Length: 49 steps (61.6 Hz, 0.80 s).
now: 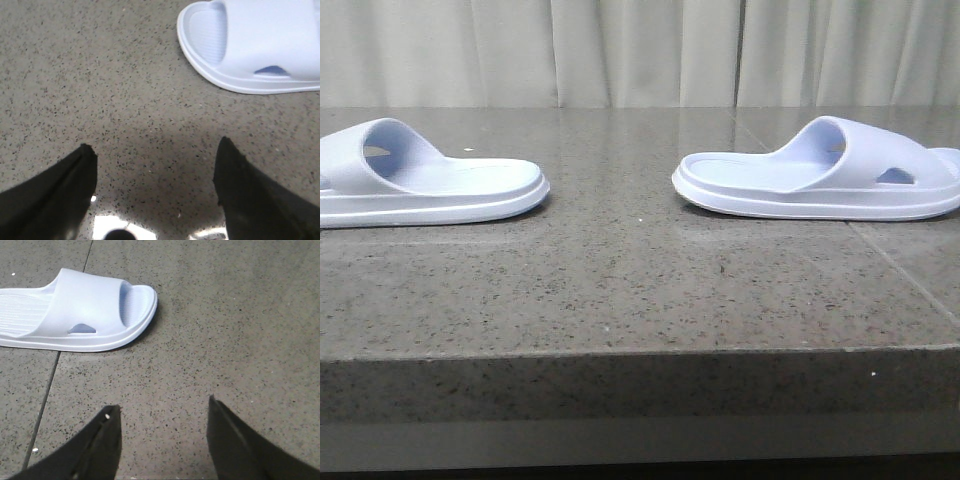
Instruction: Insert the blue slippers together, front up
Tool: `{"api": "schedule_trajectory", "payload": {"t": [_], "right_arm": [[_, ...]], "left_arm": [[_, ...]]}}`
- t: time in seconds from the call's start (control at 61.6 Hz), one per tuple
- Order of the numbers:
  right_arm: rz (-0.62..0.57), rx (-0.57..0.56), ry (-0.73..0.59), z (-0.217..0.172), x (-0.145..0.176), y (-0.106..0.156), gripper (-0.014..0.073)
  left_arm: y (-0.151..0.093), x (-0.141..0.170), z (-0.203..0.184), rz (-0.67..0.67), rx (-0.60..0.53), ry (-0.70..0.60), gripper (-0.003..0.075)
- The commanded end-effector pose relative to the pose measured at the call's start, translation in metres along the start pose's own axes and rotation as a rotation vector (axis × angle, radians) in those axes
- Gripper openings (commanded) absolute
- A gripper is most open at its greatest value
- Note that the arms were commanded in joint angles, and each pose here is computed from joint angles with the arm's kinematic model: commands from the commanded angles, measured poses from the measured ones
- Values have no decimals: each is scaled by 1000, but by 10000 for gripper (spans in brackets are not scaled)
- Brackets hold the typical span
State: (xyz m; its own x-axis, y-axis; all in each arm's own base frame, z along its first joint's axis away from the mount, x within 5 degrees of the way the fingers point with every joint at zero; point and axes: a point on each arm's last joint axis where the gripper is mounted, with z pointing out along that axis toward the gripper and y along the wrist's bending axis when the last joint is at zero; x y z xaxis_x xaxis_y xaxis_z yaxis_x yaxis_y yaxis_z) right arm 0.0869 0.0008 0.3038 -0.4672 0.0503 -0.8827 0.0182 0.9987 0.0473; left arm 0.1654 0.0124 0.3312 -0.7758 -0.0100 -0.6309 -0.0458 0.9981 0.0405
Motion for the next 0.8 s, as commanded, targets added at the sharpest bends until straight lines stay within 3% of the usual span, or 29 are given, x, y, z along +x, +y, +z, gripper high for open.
{"api": "schedule_trajectory", "payload": {"t": [0.0,0.438,0.666,0.779], "right_arm": [[-12,6,-90,-3,-16,0,417],[-12,6,-90,-3,-16,0,417],[-12,6,-90,-3,-16,0,417],[-12,6,-90,-3,-16,0,417]], "left_arm": [[8,-22,4,-63,14,-38,491],[43,-59,61,-328,415,-78,485],[49,-62,101,-387,516,-43,312],[52,-60,119,-407,530,-12,300]]}}
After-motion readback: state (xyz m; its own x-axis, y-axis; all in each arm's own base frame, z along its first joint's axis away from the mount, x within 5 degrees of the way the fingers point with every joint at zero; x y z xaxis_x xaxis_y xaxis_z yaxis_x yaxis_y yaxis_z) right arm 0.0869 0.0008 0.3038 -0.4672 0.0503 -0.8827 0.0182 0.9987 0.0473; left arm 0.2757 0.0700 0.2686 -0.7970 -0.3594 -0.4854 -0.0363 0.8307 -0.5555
